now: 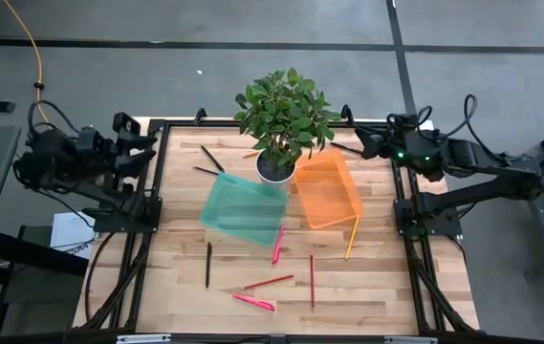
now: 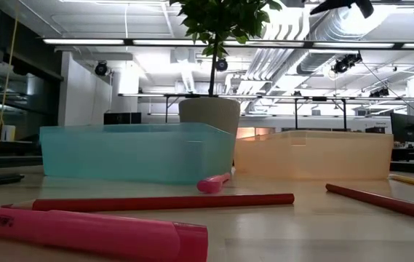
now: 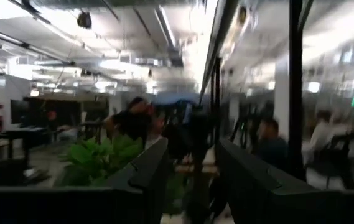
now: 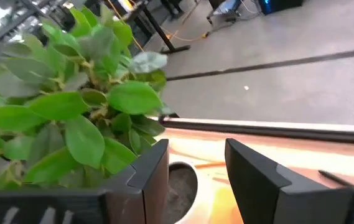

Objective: Sort pens & pencils
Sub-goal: Put the top right black pen into the orange bin

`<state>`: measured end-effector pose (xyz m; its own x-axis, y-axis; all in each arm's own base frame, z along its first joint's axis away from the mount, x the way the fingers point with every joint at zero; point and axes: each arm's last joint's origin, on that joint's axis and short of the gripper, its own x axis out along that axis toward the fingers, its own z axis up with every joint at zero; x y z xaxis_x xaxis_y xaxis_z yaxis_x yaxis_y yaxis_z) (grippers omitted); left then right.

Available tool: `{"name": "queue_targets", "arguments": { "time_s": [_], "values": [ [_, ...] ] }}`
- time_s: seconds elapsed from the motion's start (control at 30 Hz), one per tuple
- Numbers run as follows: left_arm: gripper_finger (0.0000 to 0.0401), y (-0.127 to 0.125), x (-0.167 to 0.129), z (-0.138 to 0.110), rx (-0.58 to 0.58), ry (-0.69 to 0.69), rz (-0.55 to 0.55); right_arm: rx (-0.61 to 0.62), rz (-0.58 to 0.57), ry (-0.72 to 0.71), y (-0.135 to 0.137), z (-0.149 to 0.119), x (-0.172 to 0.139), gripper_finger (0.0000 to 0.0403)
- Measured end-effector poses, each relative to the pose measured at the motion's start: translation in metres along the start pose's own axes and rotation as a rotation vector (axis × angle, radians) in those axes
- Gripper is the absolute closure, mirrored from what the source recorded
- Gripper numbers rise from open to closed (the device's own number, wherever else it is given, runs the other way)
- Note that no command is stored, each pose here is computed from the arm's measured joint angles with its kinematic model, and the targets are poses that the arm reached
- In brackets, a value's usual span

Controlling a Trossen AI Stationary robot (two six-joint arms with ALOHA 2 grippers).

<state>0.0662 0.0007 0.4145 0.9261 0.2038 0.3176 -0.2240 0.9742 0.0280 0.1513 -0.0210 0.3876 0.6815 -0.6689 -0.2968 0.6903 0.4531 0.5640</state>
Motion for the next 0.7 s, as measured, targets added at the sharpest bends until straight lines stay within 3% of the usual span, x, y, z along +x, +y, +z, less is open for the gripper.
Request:
{"name": "queue_targets", "arguments": {
  "time_s": [0.27, 0.4, 0.7],
  "values": [
    [0.0272, 0.001, 0.017, 0.015, 0.198, 0.379, 0.099, -0.021, 0.009, 0.069, 0.009, -0.011, 0.014, 0.0253],
    [0.0278, -0.001, 0.025, 0.012, 0.244, 0.463, 0.14, -0.015, 0.033, 0.066, 0.017, -0.014, 0.022, 0.026],
    [0.0387, -0.005, 0.034, 0.001, 0.294, 0.548, 0.125, -0.153, 0.1, 0.087, 0.031, -0.024, 0.035, 0.0363]
  ]
}}
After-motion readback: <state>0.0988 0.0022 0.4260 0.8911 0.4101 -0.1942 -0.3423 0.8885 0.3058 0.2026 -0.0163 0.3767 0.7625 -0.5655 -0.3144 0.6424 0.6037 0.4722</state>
